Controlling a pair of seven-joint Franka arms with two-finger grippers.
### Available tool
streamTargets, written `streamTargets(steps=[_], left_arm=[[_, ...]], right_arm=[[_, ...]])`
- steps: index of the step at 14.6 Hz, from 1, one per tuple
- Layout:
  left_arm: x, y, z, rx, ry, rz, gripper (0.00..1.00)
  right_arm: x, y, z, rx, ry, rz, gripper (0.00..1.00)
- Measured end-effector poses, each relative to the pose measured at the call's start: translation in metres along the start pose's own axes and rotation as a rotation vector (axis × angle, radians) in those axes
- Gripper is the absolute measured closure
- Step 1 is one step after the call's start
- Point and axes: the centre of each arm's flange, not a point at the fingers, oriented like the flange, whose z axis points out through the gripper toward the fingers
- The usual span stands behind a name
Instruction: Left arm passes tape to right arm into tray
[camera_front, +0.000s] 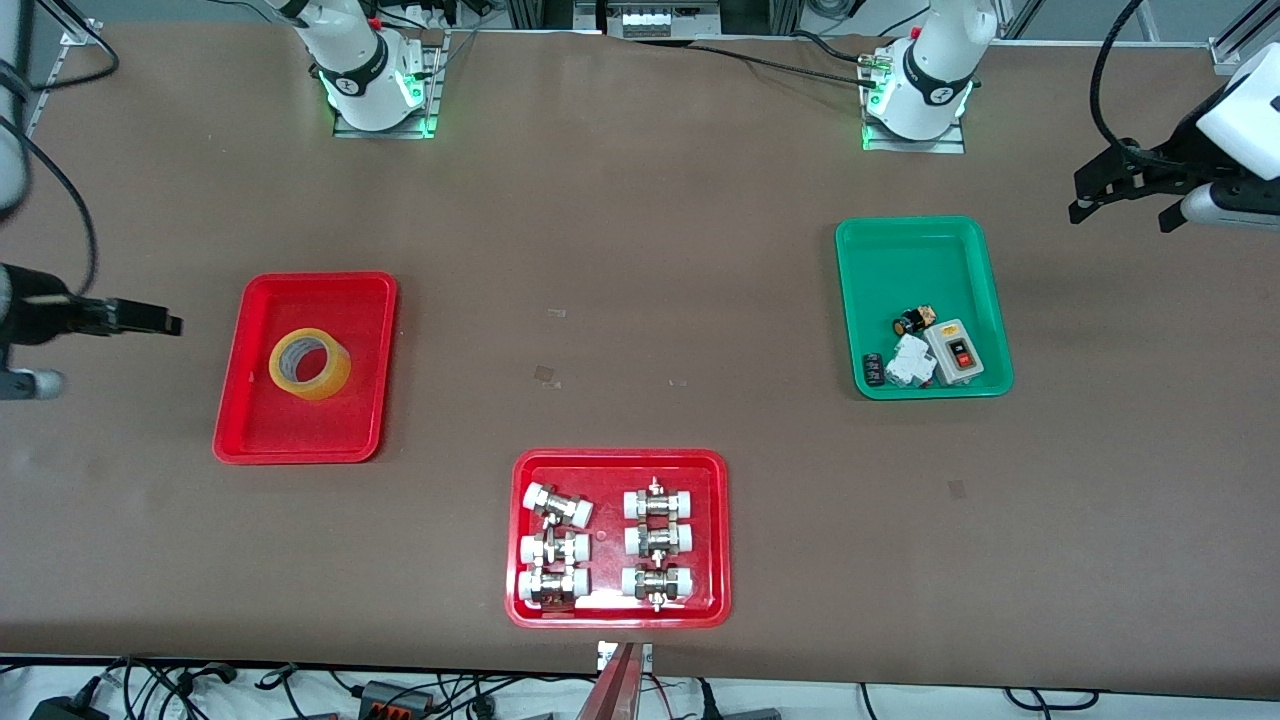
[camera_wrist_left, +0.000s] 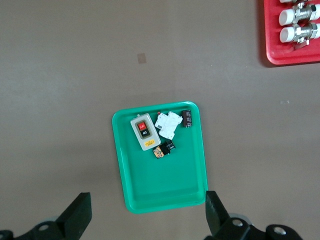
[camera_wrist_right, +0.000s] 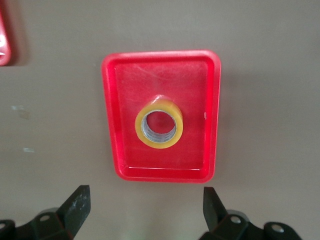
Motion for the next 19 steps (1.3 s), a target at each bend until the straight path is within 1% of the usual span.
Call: streamTargets(steps=[3,5,6,7,9,11,13,19], left_arm=[[0.003,0.000,-0.001,-0.001,0.003,0.000,0.00],[0.004,-0.001,0.000,-0.001,0.002,0.000,0.00],[0.004,-0.001,0.000,-0.001,0.002,0.000,0.00],[0.004,-0.001,0.000,-0.001,0.001,0.000,0.00],[0.003,0.000,-0.001,-0.001,-0.002,0.000,0.00],[0.002,0.000,-0.002,-0.001,-0.010,0.000,0.00],[0.001,0.000,-0.003,-0.001,-0.012,0.001,0.00],[0.001,0.000,-0.003,-0.001,-0.015,0.001,0.00]], right_arm=[[-0.009,-0.005,-0.046,-0.008,0.059,-0.008,0.00],[-0.009,-0.008,-0.056,-0.012,0.087,-0.005,0.00],[-0.005,-0.011,-0.058,-0.020,0.110,-0.001,0.00],[0.000,-0.017,-0.059,-0.039,0.137,0.000,0.00],[0.008,-0.034,-0.059,-0.100,0.176,0.002,0.00],[0.008,-0.046,-0.060,-0.135,0.214,0.020,0.00],[0.001,-0.040,-0.061,-0.148,0.230,0.042,0.00],[-0.017,-0.031,-0.060,-0.148,0.221,0.058,0.00]])
